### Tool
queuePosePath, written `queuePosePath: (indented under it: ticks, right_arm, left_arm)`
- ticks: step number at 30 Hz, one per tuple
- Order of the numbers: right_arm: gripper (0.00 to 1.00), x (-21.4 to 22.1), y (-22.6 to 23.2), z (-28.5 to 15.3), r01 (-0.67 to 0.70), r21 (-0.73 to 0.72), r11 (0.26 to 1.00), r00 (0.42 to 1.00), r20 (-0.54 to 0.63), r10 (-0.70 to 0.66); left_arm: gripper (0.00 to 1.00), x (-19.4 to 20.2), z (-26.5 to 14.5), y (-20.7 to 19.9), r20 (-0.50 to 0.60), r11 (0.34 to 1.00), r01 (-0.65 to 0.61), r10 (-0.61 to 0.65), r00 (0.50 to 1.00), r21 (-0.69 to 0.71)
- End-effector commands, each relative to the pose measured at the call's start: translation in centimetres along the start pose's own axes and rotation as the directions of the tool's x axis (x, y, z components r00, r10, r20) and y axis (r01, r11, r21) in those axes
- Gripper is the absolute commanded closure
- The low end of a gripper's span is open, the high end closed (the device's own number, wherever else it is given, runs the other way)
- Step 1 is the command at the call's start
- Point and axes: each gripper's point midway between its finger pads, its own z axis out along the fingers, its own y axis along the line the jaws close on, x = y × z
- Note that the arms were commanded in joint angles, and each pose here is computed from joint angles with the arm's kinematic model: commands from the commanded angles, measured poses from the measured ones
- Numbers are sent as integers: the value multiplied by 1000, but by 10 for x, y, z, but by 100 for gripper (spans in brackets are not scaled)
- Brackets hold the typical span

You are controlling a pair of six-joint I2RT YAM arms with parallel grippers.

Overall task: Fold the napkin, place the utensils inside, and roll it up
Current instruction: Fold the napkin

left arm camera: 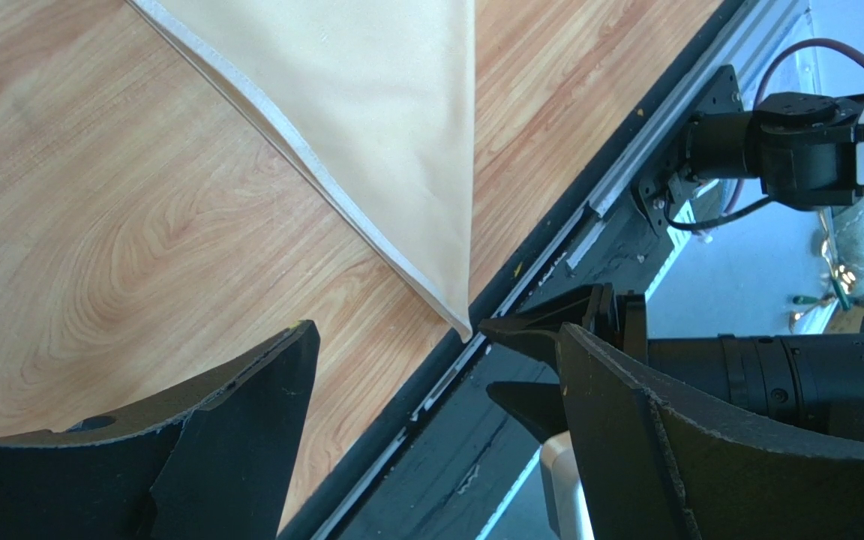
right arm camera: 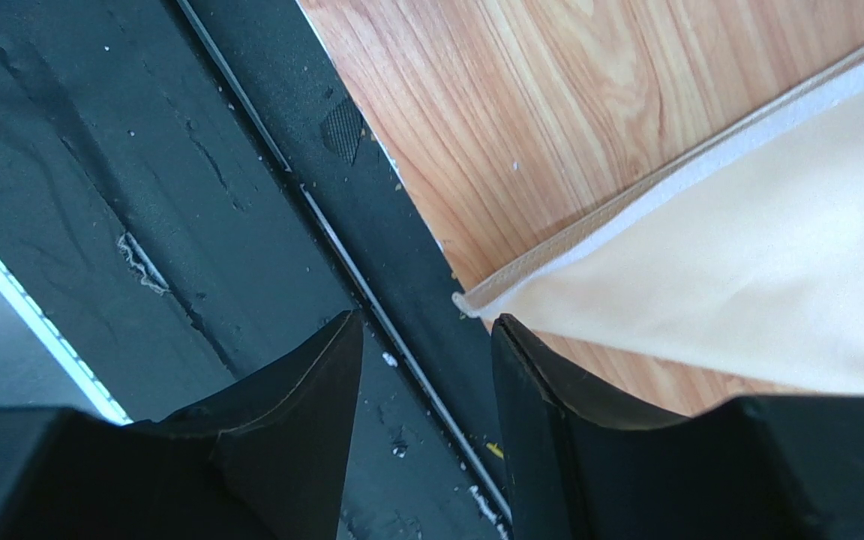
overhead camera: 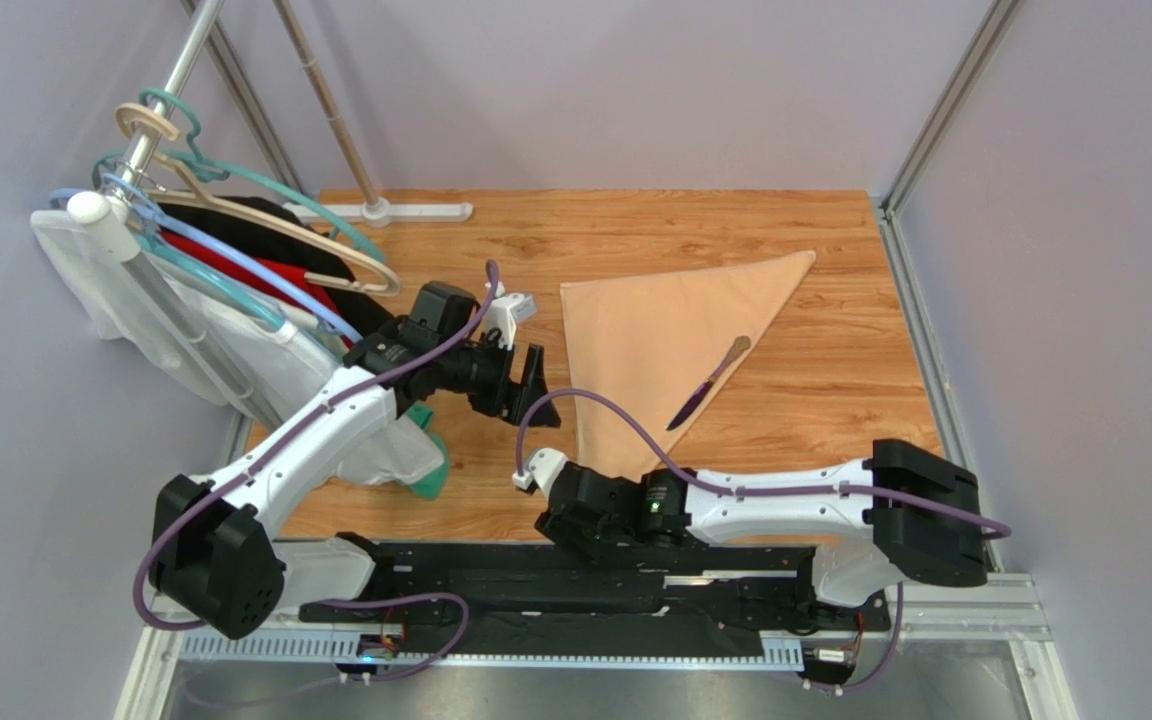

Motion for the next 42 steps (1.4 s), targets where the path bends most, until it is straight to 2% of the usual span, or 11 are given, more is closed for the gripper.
queuePosePath:
  ticks: [1,5,20,31,34,37,38,40,42]
  right_arm:
    - [50,-17,2,7,78,2,997,994,75,-78]
    - [50,-15,-1,10,59,7,998,993,106,-60]
    - [53,11,-6,30,73,37,997,997,29,-74]
    - [55,30,-23,31,43,123,992,999,3,-43]
    - [61,27,-25,35,42,141,989,999,10,-44]
    - [79,27,-28,39,41,163,986,999,5,-42]
    - [89,28,-28,39,40,167,985,999,-3,-40]
    - [98,28,-27,40,42,168,985,999,-4,-42]
    - [100,24,-24,36,36,158,987,999,12,-38]
  left_arm:
    - [13,-10,0,6,25,1000,2,-2,1000,-4]
    - [12,-14,-1,8,45,1000,9,-8,999,-20]
    - [12,-14,2,14,26,999,35,-35,999,-32]
    - [12,-14,2,14,29,999,32,-31,999,-33]
    - [12,-14,2,14,28,999,32,-31,999,-28]
    - [12,-14,2,14,26,999,31,-31,999,-27]
    - [12,-14,2,14,26,999,33,-32,999,-27]
    - [12,-14,2,15,27,999,35,-35,999,-35]
    - [12,-14,2,16,29,998,36,-35,999,-42]
